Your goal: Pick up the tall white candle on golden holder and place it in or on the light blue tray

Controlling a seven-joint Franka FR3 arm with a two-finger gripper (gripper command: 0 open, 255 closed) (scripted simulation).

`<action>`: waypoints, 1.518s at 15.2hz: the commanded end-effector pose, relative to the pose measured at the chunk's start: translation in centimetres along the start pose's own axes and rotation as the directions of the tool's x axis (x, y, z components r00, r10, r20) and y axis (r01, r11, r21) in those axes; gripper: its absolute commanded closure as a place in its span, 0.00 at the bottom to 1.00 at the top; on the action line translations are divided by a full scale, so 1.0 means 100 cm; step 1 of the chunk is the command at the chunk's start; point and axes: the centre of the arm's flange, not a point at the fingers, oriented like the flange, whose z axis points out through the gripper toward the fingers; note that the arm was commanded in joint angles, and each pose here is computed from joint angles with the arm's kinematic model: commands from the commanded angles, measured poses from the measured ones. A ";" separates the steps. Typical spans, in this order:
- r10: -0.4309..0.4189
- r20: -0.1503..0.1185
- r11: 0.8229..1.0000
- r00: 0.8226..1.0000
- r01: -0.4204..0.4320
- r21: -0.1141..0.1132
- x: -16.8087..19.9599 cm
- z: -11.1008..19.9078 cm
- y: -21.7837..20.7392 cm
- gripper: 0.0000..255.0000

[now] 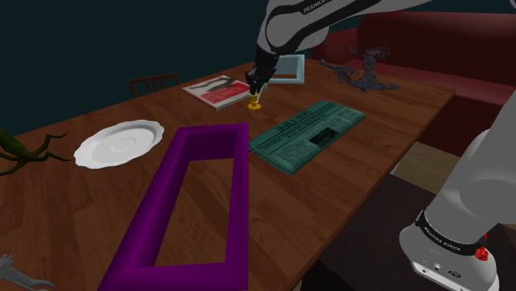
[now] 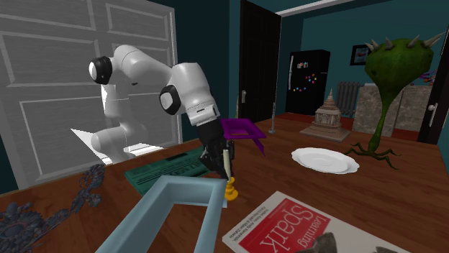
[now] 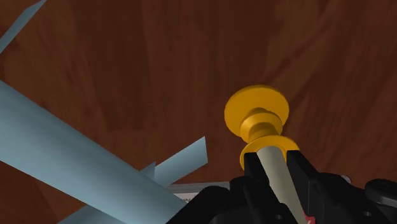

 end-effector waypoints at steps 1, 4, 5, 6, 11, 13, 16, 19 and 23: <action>0.001 0.006 1.000 1.000 -0.001 -0.001 0.003 -0.007 0.000 1.00; 0.001 0.006 1.000 1.000 -0.001 -0.001 0.009 -0.022 -0.001 1.00; 0.001 0.006 1.000 1.000 -0.001 -0.001 0.011 -0.027 -0.001 1.00; 0.001 0.006 1.000 1.000 -0.001 -0.001 0.014 -0.031 -0.002 1.00; 0.001 0.006 1.000 1.000 -0.001 -0.001 0.024 -0.055 -0.004 1.00; 0.001 0.006 1.000 1.000 -0.001 -0.001 0.029 -0.065 -0.005 1.00; 0.001 0.006 1.000 1.000 -0.001 -0.001 0.035 -0.079 -0.006 1.00; 0.001 0.006 1.000 1.000 -0.001 -0.001 0.041 -0.094 -0.007 1.00; 0.001 0.006 1.000 1.000 -0.001 -0.001 0.050 -0.113 -0.009 1.00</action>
